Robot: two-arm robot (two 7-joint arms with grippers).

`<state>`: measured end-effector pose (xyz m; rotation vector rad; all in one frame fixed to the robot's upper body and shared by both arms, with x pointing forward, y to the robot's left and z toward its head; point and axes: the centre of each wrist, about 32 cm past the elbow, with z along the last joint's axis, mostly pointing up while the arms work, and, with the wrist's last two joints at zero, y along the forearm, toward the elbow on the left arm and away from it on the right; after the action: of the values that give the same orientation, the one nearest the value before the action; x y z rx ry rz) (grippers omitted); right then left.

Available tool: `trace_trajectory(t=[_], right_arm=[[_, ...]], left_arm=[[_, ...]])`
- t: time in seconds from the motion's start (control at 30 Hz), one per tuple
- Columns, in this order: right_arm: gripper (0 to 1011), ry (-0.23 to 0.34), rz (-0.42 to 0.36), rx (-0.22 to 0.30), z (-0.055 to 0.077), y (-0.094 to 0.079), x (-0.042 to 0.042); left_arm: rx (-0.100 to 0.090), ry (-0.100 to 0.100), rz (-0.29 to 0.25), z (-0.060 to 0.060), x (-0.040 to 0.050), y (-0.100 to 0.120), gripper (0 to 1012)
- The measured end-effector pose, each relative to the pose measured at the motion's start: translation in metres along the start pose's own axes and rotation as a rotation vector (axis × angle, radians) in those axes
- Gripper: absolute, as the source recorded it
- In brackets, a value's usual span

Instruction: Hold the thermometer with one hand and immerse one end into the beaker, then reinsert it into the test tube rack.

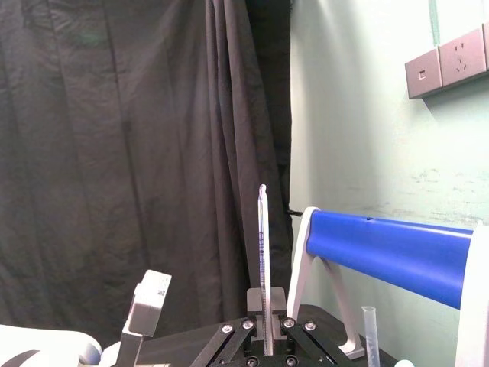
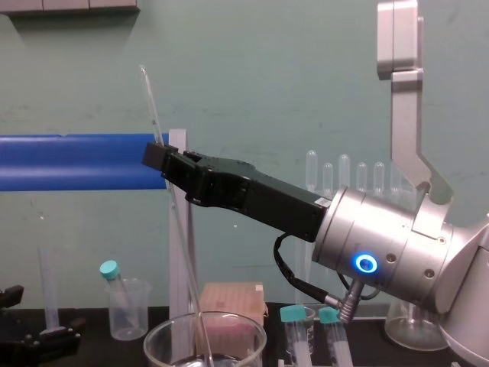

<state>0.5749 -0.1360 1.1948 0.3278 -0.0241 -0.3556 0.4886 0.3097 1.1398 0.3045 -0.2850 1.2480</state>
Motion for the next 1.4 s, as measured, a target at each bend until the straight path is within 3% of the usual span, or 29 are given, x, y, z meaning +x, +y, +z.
trace_trajectory(t=[1.4], right_arm=[[56,0.000,0.000,0.000,0.0000,0.0000,0.0000]], left_arm=[[0.000,0.000,0.000,0.0000,0.0000,0.0000,1008]])
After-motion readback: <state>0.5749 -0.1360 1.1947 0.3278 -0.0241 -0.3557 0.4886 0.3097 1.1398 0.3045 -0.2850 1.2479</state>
